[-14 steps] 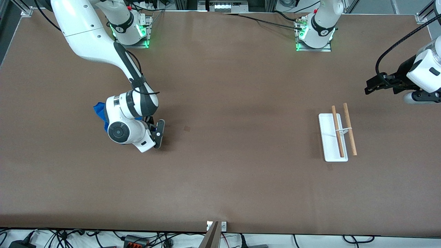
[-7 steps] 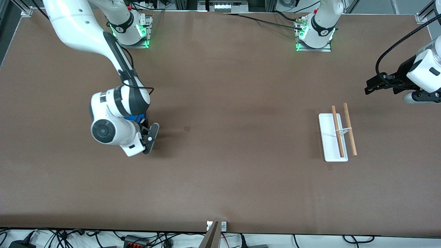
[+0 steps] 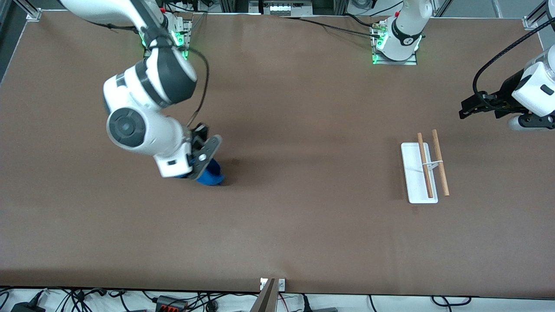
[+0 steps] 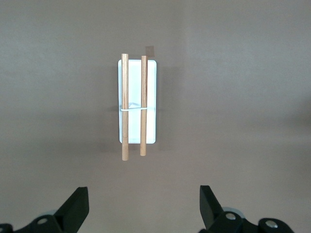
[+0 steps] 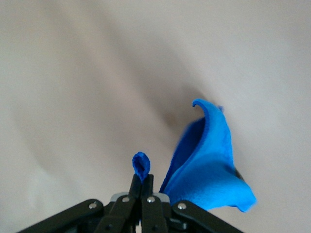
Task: Pass towel and hang on rack
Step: 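Lift the towel with the right gripper while the left gripper approaches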
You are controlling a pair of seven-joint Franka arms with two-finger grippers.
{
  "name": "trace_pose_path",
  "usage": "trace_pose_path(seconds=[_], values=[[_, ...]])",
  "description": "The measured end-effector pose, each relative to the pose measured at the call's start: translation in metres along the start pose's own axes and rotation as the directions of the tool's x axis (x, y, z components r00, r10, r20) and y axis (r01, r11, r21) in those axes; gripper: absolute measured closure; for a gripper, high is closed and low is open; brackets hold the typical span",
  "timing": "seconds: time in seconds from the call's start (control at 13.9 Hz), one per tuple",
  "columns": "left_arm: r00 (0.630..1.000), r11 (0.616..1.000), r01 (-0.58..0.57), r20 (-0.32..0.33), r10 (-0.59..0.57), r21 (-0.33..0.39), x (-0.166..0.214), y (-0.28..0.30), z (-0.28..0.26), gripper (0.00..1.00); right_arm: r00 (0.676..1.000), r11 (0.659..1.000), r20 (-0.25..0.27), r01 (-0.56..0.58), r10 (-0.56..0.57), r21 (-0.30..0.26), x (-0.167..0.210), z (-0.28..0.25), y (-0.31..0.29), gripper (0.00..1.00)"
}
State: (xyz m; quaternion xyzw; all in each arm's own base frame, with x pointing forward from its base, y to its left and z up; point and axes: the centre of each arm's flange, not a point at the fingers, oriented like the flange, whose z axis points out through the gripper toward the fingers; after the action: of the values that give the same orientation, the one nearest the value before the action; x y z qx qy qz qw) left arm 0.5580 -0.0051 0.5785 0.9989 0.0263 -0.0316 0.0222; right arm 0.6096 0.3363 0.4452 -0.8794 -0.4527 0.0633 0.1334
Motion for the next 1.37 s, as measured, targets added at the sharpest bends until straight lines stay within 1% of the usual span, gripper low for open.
trace_pose_path(seconds=[0.07,0.14,0.22,0.29,0.36,0.58,0.65,0.79,0.86,1.08,1.22,1.37], values=[[1.000,1.000,0.000,0.000,0.000,0.000,0.000,0.000,0.000,0.00,0.998,0.999,-0.060,-0.032,0.033,0.018,0.017,-0.020,-0.030,0.98],[1.000,1.000,0.001,0.003,-0.001,0.000,0.000,0.000,0.000,0.00,0.989,0.997,-0.125,-0.074,0.076,0.023,0.031,-0.043,-0.059,0.98],[1.000,1.000,0.001,0.011,-0.001,0.001,-0.001,0.000,0.001,0.00,0.976,0.994,-0.187,-0.110,0.113,0.022,0.044,-0.061,-0.084,0.98],[1.000,1.000,0.001,0.020,-0.001,0.001,-0.002,0.000,0.002,0.00,0.962,0.991,-0.236,-0.134,0.136,0.026,0.053,-0.073,-0.104,0.98],[1.000,1.000,0.001,0.027,-0.001,0.001,-0.002,0.000,0.003,0.00,0.950,0.988,-0.273,-0.147,0.152,0.039,0.061,-0.077,-0.118,0.98],[0.997,1.000,-0.002,0.071,0.003,-0.012,0.007,-0.001,0.024,0.00,0.904,0.974,-0.367,-0.176,0.218,0.145,0.078,-0.080,-0.136,0.98],[0.996,0.999,-0.022,0.080,0.024,-0.023,0.011,0.000,0.030,0.00,0.893,0.970,-0.387,-0.174,0.228,0.170,0.082,-0.079,-0.140,0.98],[0.990,0.993,-0.109,0.086,0.112,-0.037,0.018,0.001,0.035,0.00,0.881,0.965,-0.409,-0.171,0.240,0.197,0.090,-0.074,-0.146,0.98],[0.984,0.987,-0.152,0.088,0.155,-0.043,0.020,0.005,0.038,0.00,0.877,0.964,-0.414,-0.170,0.243,0.205,0.093,-0.070,-0.149,0.98],[0.967,0.973,-0.216,0.117,0.225,-0.084,0.029,0.023,0.060,0.00,0.867,0.956,-0.421,-0.180,0.266,0.232,0.100,-0.063,-0.159,0.98],[0.943,0.948,-0.300,0.118,0.311,-0.103,0.035,0.041,0.072,0.00,0.856,0.951,-0.433,-0.190,0.283,0.244,0.105,-0.062,-0.169,0.98],[0.923,0.930,-0.347,0.131,0.362,-0.120,0.040,0.055,0.085,0.00,0.845,0.947,-0.446,-0.198,0.296,0.255,0.109,-0.060,-0.179,0.98]])
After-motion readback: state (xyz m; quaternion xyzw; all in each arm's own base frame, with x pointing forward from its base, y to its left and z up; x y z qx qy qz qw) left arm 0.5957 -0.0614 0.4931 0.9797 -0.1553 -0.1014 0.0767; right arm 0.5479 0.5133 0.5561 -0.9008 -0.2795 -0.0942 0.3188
